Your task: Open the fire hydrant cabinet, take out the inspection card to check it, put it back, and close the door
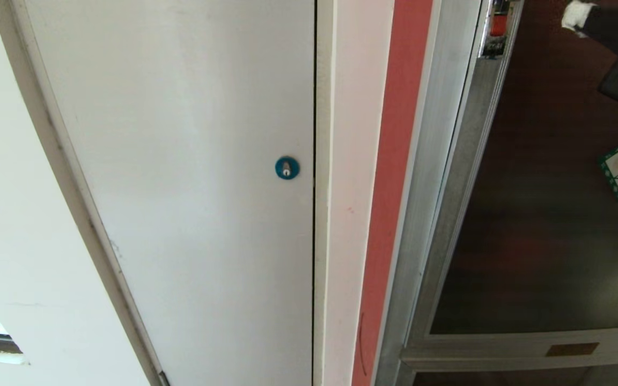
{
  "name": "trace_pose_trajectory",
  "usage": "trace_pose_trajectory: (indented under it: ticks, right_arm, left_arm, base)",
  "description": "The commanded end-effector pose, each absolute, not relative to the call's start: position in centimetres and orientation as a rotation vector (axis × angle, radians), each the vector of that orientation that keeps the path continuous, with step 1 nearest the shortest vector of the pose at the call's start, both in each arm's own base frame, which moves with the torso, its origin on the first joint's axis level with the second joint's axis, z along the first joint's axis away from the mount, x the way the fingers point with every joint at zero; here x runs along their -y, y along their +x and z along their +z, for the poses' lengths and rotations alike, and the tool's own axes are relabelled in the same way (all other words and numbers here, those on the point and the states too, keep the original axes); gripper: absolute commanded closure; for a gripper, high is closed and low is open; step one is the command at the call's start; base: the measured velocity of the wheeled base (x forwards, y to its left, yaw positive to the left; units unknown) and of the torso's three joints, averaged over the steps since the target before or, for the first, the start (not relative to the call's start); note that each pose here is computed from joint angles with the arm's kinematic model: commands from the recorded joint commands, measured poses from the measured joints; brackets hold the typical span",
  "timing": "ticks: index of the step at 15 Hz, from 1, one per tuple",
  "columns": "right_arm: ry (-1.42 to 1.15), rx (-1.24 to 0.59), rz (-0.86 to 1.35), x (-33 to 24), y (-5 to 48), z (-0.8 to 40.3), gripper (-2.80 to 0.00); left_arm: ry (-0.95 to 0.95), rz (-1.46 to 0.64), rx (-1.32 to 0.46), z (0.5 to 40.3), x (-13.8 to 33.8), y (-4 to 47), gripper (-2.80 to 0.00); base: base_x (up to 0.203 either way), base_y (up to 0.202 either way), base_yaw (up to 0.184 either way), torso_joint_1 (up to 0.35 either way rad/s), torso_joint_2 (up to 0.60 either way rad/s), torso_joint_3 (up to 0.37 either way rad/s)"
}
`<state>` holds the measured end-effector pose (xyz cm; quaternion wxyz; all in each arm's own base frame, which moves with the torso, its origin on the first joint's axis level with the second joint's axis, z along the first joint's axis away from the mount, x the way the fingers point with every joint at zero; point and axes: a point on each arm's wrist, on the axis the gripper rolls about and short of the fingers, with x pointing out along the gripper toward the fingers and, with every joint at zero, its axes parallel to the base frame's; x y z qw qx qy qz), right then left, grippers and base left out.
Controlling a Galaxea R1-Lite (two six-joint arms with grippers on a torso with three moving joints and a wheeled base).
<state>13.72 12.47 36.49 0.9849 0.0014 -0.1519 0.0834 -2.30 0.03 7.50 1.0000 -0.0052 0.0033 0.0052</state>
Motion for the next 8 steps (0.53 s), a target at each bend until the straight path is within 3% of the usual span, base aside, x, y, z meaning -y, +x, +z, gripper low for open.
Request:
trace_pose_trajectory:
  ticks: [1, 8]
  right_arm:
    - [-0.006, 0.284, 0.184, -14.1, 14.8, 36.2, -2.80]
    - [0.020, 0.302, 0.147, -15.6, 16.3, 37.5, -2.80]
  left_arm:
    - [-0.011, 0.011, -0.008, 7.5, 0.0, -2.3, 0.00]
    - [-0.011, 0.011, -0.008, 7.5, 0.0, -2.3, 0.00]
  base:
    - [0.000, 0.000, 0.000, 0.000, 0.00, 0.000]
    - [0.000, 0.000, 0.000, 0.000, 0.00, 0.000]
